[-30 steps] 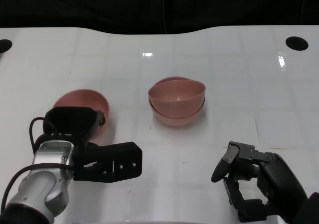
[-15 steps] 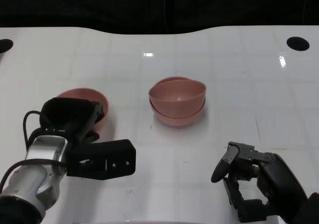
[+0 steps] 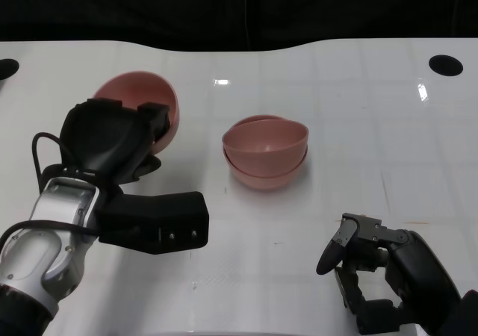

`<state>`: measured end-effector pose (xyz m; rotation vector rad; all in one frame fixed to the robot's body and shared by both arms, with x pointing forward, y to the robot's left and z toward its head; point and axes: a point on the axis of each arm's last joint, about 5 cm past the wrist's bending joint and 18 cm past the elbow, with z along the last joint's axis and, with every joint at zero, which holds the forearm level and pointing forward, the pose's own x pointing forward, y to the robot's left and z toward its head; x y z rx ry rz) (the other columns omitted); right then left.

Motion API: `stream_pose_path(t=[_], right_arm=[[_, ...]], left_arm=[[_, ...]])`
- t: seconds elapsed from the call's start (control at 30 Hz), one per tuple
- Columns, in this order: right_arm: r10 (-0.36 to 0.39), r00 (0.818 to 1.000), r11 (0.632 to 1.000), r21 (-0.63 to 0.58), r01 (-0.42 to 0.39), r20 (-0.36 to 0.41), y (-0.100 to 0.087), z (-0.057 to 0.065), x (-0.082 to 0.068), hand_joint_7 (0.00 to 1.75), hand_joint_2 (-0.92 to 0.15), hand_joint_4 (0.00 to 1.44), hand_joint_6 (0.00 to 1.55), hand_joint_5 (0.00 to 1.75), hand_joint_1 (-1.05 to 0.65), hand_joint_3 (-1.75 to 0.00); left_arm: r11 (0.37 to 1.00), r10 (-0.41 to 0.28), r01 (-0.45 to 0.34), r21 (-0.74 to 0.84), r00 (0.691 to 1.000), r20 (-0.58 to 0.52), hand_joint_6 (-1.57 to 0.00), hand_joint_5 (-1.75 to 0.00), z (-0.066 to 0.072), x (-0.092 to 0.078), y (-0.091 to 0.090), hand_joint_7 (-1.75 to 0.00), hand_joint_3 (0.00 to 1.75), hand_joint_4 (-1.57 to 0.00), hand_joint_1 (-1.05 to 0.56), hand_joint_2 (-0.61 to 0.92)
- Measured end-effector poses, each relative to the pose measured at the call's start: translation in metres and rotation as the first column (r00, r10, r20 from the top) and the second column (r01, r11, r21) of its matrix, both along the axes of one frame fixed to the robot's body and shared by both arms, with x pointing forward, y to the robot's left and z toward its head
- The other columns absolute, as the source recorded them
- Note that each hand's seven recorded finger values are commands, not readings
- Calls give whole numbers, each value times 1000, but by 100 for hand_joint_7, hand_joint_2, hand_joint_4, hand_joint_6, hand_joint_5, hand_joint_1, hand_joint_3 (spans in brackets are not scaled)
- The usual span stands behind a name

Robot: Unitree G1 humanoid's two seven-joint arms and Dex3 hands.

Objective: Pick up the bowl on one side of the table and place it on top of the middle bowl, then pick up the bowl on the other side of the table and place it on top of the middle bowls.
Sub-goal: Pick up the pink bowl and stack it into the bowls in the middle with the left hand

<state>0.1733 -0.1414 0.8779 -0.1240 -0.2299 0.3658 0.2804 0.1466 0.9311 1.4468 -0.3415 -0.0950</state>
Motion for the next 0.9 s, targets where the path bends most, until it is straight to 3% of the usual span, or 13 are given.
stream_pose_path(t=[0.13, 0.17, 0.2, 0.23, 0.33, 0.4, 0.43, 0.6, 0.77, 0.83, 0.9], right_arm=[[0, 1000, 1000, 5, 0, -2, 0, 0, 0, 145, -40, 88, 78, 175, -16, -141], [0, 1000, 1000, 5, 0, -2, 1, 0, 0, 145, -40, 88, 78, 175, -16, -141], [0, 1000, 1000, 5, 0, -2, 1, 0, 0, 145, -40, 88, 78, 175, -16, -141], [0, 1000, 1000, 6, 0, -2, 1, 0, 0, 145, -40, 87, 78, 175, -16, -141], [0, 1000, 1000, 4, 0, -2, 1, 0, 0, 145, -39, 88, 78, 175, -15, -142], [0, 1000, 1000, 3, 0, -2, 1, 0, 0, 145, -39, 88, 79, 175, -15, -142], [0, 1000, 1000, 3, 0, -2, 1, 0, 0, 146, -39, 88, 79, 175, -15, -142], [0, 1000, 1000, 4, 0, -4, 1, -1, 0, 145, -39, 88, 78, 175, -16, -142], [-1, 1000, 1000, 2, 1, -7, 2, -1, 1, 145, -38, 88, 79, 175, -16, -143], [-1, 1000, 1000, 4, 1, -8, 2, -2, 1, 145, -38, 89, 79, 175, -16, -143], [-2, 1000, 1000, 7, 2, -9, 3, -2, 1, 145, -38, 89, 80, 175, -16, -143]], left_arm=[[1000, -19, 20, -11, 998, 53, -91, -175, 10, -1, -4, -85, 9, -89, -33, 90], [1000, -25, 26, -14, 998, 65, -88, -175, 12, -1, -5, -98, 8, -89, -32, 91], [999, -32, 33, -16, 997, 76, -79, -175, 15, -1, -6, -123, 10, -88, -32, 92], [999, -38, 39, -19, 995, 87, -76, -175, 17, -1, -7, -133, 10, -88, -32, 92], [997, -66, 70, -27, 991, 117, -81, -175, 25, 1, -10, -113, 8, -91, -34, 92], [996, -84, 89, -32, 988, 133, -93, -175, 29, 3, -13, -80, 4, -90, -35, 90], [994, -94, 100, -34, 985, 142, -95, -175, 32, 4, -15, -74, 3, -90, -36, 90], [986, -141, 153, -60, 977, 162, -93, -175, 44, 8, -30, -95, 4, -86, -33, 88], [969, -217, 232, -86, 965, 150, -103, -175, 48, 8, -50, -63, 1, -91, -31, 86], [964, -241, 253, -86, 961, 137, -108, -175, 48, 7, -56, -39, 1, -89, -32, 88], [958, -264, 276, -85, 956, 125, -110, -175, 48, 7, -61, -32, 2, -89, -30, 90]])
